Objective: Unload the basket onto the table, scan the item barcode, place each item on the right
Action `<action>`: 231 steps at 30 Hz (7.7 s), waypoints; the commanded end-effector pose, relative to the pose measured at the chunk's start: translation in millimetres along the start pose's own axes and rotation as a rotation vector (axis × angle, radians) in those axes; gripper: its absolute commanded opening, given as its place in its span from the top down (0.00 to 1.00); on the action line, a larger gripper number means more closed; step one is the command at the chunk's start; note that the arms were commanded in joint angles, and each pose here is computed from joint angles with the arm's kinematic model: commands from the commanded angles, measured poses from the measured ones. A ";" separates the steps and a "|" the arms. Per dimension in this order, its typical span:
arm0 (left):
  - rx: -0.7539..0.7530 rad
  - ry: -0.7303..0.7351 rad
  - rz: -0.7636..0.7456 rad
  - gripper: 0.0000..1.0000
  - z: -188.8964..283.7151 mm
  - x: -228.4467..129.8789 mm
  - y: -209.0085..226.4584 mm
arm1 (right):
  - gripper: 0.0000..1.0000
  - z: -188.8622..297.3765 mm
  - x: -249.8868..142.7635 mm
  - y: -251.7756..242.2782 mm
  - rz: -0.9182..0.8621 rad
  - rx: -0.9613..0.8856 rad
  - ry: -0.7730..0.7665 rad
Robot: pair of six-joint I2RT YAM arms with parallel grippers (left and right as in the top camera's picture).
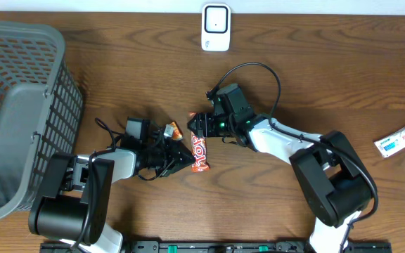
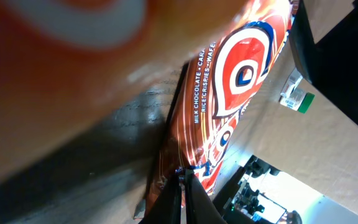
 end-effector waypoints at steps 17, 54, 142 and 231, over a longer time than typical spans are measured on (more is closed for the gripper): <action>0.102 0.021 0.142 0.93 -7.1 -12.0 29.9 | 0.99 -1.1 2.7 -35.9 0.045 -0.079 0.006; -0.105 -0.465 -0.230 0.58 128.9 42.9 -82.3 | 0.81 79.7 -26.2 -5.0 1.011 -1.422 -0.367; 0.232 -0.364 -0.091 0.57 120.5 14.7 -24.2 | 0.47 48.4 29.0 41.5 0.077 0.331 0.322; 0.322 -0.460 0.072 0.56 156.8 16.5 12.5 | 0.30 -8.3 -46.8 51.5 0.020 0.052 0.614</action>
Point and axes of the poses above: each gripper's point midway between its finger pads, its own z axis back along the fingers, its own y axis along the line the jaws close on, x = y × z, the point moved 5 cm from there along z, back along the fingers, and after that the axes turned 7 degrees about -z, right-handed, at the moved point
